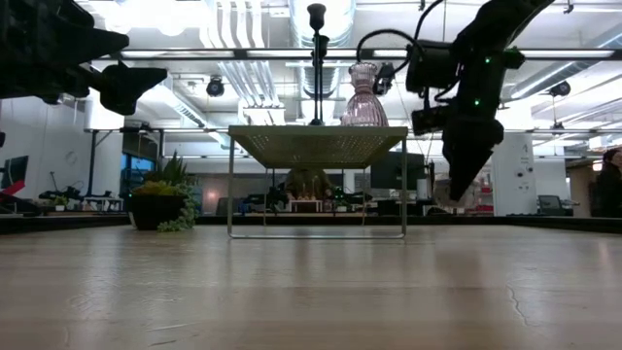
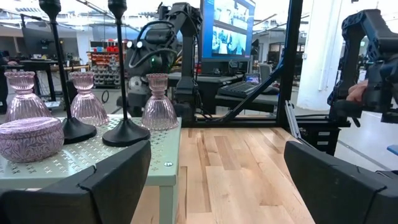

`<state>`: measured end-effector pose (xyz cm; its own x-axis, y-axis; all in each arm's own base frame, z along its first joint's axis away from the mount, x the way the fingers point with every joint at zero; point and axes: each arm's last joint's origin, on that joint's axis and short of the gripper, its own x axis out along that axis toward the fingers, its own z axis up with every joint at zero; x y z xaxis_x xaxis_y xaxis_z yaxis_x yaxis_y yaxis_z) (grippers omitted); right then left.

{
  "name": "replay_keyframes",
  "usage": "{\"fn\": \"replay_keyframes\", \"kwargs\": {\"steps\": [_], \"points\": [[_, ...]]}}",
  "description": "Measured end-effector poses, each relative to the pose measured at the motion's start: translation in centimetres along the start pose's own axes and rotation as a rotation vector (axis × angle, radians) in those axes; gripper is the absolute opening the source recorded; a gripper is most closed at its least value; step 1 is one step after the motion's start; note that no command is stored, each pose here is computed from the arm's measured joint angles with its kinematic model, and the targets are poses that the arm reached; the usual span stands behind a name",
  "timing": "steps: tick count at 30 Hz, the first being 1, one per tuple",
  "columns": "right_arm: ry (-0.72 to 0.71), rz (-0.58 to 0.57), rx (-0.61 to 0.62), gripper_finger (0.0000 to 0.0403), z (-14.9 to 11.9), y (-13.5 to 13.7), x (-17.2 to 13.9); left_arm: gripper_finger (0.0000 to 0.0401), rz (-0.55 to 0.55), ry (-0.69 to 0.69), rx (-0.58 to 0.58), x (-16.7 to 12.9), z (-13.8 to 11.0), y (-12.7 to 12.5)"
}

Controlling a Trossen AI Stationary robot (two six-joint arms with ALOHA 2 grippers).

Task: Pick & Place candle stick holders
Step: Put the red patterned scented candle on the shelf

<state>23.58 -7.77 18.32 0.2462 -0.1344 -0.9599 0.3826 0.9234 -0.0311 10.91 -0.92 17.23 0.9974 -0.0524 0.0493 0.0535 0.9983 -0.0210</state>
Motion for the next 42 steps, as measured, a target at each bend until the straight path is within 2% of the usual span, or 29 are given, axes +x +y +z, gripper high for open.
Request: {"fn": "replay_keyframes", "kwargs": {"steps": [9, 16, 23, 29, 37, 42], "points": [[-0.078, -0.019, 0.052, 0.0305, -1.3, -0.3, -3.8, 0.0374, 0.0, 0.0, 0.0, 0.0, 0.0, 0.0], [-0.098, 0.034, 0.098, 0.0303, -2.9, 0.8, -6.2, 0.0374, 0.0, 0.0, 0.0, 0.0, 0.0, 0.0], [-0.11, 0.102, 0.076, 0.0302, -3.5, 3.9, -6.9, 0.0374, 0.0, 0.0, 0.0, 0.0, 0.0, 0.0], [-0.123, 0.153, 0.031, 0.0302, -3.0, 7.0, -8.0, 0.0374, 0.0, 0.0, 0.0, 0.0, 0.0, 0.0], [-0.171, 0.18, -0.019, 0.0303, -1.0, 11.2, -9.8, 0.0374, 0.0, 0.0, 0.0, 0.0, 0.0, 0.0], [-0.158, 0.187, -0.061, 0.0303, 1.0, 14.1, -9.7, 0.0374, 0.0, 0.0, 0.0, 0.0, 0.0, 0.0]]}}
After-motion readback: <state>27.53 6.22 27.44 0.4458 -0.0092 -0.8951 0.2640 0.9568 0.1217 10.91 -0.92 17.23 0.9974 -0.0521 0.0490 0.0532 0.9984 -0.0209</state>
